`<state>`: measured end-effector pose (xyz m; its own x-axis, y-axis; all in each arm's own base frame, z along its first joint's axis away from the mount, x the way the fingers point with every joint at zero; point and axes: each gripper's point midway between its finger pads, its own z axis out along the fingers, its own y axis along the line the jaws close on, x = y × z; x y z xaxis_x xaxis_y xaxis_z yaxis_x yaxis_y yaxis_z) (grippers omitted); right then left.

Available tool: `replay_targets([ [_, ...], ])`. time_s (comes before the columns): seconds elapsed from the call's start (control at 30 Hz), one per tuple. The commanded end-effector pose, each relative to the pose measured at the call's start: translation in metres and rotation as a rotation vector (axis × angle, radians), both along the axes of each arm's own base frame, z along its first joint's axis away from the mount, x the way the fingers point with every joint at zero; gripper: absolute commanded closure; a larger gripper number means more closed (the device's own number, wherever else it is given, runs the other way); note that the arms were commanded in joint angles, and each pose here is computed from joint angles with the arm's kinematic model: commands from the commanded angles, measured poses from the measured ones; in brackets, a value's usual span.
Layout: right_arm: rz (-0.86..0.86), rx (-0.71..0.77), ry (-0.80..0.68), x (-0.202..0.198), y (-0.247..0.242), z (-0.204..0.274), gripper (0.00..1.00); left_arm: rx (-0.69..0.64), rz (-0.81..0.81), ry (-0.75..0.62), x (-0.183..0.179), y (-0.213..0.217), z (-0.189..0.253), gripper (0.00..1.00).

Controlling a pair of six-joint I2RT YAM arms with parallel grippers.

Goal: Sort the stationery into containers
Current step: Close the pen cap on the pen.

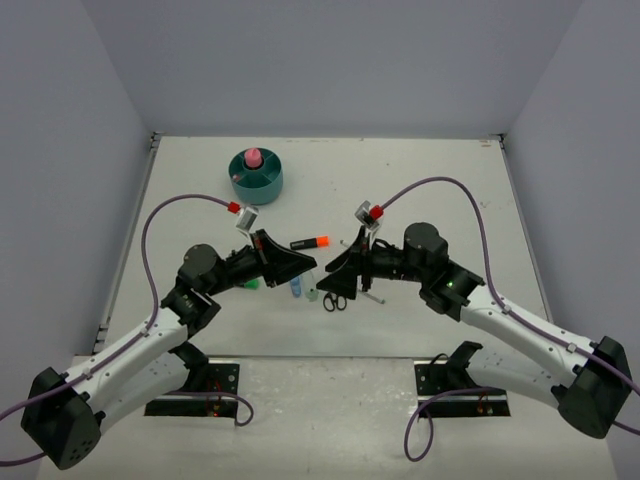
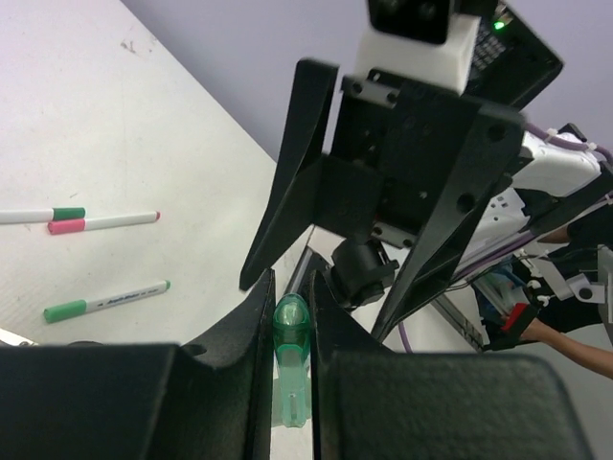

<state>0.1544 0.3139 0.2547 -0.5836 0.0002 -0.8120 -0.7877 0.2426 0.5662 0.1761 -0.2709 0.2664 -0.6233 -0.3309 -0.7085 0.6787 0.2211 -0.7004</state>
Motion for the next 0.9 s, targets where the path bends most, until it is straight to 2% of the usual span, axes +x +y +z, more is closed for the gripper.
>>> replay_targets([
  [0.0,0.214,0.004,-0.054,-0.038,-0.007,-0.016,0.31,-0.032,-0.024,-0.062,-0.005,0.001,0.027,1.00],
  [0.23,0.323,0.085,-0.098,-0.060,-0.009,-0.027,0.28,-0.069,-0.046,-0.077,-0.010,0.001,0.041,1.00],
  [0.37,0.290,0.095,-0.108,-0.050,0.003,-0.028,0.32,-0.098,-0.064,-0.066,-0.014,0.001,0.049,1.00],
  [0.53,0.160,0.125,-0.166,-0.023,0.011,-0.013,0.33,-0.113,-0.070,-0.029,-0.015,0.000,0.052,1.00],
  [0.63,0.184,0.156,-0.191,-0.025,0.015,0.000,0.35,-0.114,-0.065,-0.008,-0.014,0.001,0.050,1.00],
  [0.7,0.225,0.165,-0.187,-0.031,0.021,0.005,0.44,-0.112,-0.055,-0.001,-0.013,0.001,0.048,1.00],
  [0.73,0.240,0.165,-0.182,-0.035,0.024,0.005,0.46,-0.113,-0.051,-0.001,-0.012,0.001,0.048,1.00],
  [0.8,0.287,0.169,-0.182,-0.046,0.031,0.007,0.58,-0.113,-0.034,0.001,-0.010,0.002,0.047,1.00],
  [0.87,0.329,0.172,-0.165,-0.055,0.036,0.004,0.60,-0.111,-0.024,-0.003,-0.008,0.003,0.049,1.00],
])
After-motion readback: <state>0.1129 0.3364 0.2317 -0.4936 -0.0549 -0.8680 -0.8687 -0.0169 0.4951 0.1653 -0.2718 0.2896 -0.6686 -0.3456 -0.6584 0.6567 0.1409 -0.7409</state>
